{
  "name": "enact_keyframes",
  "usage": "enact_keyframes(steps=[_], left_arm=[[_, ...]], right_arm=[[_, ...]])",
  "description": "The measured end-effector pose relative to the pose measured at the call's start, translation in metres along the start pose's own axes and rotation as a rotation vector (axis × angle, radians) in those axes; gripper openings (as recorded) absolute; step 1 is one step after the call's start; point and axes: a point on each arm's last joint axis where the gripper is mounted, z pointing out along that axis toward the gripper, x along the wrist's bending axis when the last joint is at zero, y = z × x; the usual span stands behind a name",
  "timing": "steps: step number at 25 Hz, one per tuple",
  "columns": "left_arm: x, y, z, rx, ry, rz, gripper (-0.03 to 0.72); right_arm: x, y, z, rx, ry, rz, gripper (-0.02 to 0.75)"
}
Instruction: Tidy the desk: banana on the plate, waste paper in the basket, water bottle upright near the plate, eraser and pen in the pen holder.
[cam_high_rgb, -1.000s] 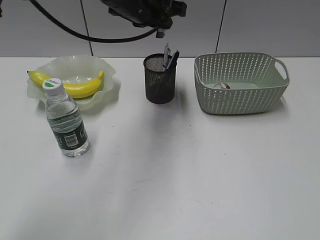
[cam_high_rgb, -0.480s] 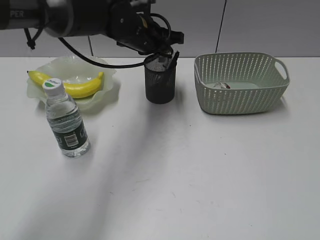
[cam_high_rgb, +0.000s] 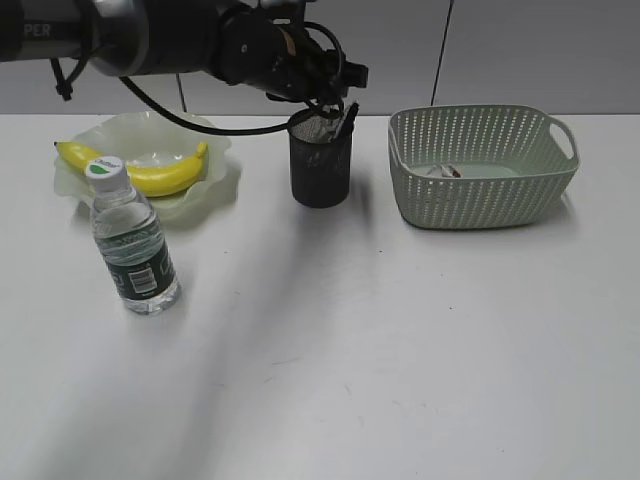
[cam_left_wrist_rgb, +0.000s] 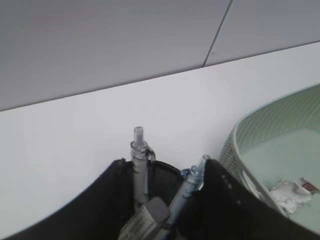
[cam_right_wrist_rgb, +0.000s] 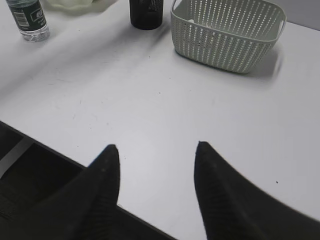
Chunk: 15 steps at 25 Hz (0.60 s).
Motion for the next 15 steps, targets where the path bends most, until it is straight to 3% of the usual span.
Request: enact_keyframes(steps=[7, 15], left_arm=[[-0.006, 0.022, -0.036, 0.034, 0.03, 0.018, 0.384], [-0.007, 0.084, -0.2, 0.103, 0.146, 0.011, 0.369]], right_arm=[[0.0, 0.0, 0.0, 0.0, 0.0, 0.0, 0.392], [0.0, 0.0, 0.0, 0.0, 0.0, 0.0, 0.392]])
